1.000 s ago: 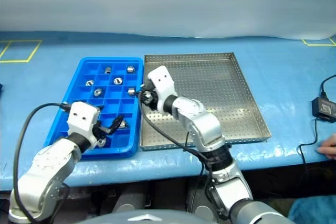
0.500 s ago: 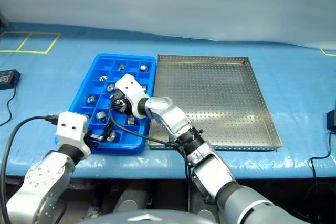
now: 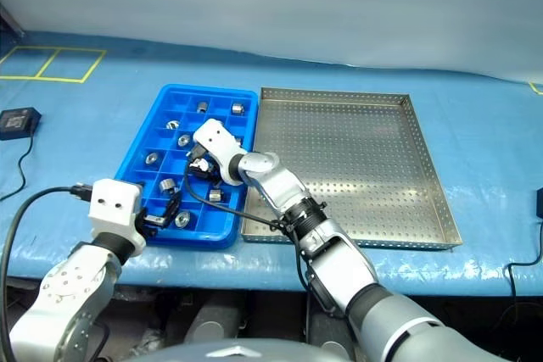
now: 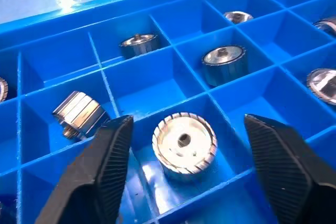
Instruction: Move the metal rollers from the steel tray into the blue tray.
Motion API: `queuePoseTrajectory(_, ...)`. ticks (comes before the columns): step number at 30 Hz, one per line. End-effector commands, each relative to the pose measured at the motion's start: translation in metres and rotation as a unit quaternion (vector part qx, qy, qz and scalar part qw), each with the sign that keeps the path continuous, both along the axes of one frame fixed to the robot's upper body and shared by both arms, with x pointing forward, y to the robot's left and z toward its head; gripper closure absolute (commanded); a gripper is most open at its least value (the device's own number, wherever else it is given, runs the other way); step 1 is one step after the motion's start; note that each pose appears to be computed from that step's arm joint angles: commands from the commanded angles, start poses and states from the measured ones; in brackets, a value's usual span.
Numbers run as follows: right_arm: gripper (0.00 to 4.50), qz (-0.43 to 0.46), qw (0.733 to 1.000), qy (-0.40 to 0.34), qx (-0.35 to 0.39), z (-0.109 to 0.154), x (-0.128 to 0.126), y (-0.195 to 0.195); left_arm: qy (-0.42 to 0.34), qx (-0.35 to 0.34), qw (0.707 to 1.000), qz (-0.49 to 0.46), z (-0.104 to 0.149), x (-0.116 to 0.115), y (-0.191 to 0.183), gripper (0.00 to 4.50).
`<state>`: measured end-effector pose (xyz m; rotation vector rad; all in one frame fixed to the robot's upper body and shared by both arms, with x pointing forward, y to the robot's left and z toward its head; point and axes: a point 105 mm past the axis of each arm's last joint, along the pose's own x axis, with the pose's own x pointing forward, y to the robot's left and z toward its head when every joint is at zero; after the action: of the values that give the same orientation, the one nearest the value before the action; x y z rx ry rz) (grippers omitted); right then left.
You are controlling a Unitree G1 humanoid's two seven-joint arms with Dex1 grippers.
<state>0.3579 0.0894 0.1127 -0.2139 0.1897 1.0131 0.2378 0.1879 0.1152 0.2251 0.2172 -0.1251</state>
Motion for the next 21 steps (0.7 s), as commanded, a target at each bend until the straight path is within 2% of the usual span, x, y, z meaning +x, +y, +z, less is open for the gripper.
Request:
queuePoseTrajectory(1, 0.86, -0.023, 0.996, -0.04, 0.082, 0.043, -0.002, -0.006, -0.024, -0.003, 0.999, -0.026, 0.01, 0.004, -0.013, 0.7)
queuePoseTrajectory(5, 0.86, -0.03, 0.993, -0.052, 0.105, 0.05, -0.016, -0.055, -0.031, -0.011, 0.998, -0.048, 0.011, 0.013, -0.022, 0.7)
queuePoseTrajectory(11, 0.86, -0.042, 0.998, -0.024, 0.028, 0.024, -0.042, -0.116, -0.027, -0.028, 0.994, -0.103, 0.005, 0.033, -0.041, 0.7)
queuePoseTrajectory(17, 0.86, -0.104, 0.994, -0.017, -0.004, 0.019, -0.04, -0.169, -0.055, -0.045, 0.983, -0.168, 0.016, 0.055, -0.053, 0.7)
queuePoseTrajectory(19, 0.28, -0.126, 0.992, -0.011, -0.009, 0.018, -0.037, -0.181, -0.063, -0.064, 0.979, -0.183, 0.019, 0.059, -0.055, 0.13)
queuePoseTrajectory(20, 0.02, -0.132, 0.991, -0.01, -0.012, 0.017, -0.036, -0.184, -0.063, -0.066, 0.978, -0.187, 0.019, 0.06, -0.054, 0.0)
queuePoseTrajectory(21, 0.02, -0.136, 0.991, -0.011, -0.013, 0.018, -0.036, -0.186, -0.063, -0.062, 0.978, -0.189, 0.019, 0.062, -0.054, 0.0)
